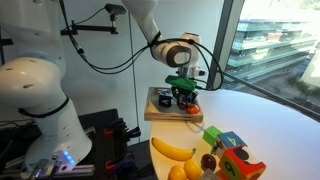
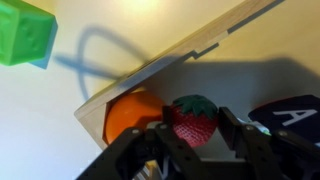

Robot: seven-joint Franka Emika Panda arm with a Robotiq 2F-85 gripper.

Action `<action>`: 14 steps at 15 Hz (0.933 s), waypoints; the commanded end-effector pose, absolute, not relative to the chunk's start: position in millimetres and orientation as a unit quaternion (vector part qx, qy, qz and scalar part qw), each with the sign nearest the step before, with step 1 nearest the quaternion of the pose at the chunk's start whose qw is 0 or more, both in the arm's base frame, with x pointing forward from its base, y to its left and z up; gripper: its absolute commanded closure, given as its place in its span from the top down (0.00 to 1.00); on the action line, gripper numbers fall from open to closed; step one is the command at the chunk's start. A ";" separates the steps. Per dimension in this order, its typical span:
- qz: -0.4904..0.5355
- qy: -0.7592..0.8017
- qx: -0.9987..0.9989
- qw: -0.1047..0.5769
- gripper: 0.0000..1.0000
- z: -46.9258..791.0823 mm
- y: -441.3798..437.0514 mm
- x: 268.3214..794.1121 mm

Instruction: Put the strawberry in the box

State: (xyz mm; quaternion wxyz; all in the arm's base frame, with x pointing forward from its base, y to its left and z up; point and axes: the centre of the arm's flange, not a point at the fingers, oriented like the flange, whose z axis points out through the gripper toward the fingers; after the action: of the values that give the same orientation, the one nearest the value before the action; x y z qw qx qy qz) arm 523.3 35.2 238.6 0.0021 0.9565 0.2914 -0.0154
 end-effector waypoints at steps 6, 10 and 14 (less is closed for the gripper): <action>-0.040 0.288 0.957 0.011 0.82 203.0 35.9 521.1; -0.043 0.276 0.960 0.014 1.00 207.9 29.9 518.6; -0.035 0.262 0.964 0.010 1.00 221.1 19.8 517.5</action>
State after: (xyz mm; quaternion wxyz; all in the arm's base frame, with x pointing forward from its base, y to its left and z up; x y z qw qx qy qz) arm 518.1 27.9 204.3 0.0047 0.9586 0.2815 -0.0431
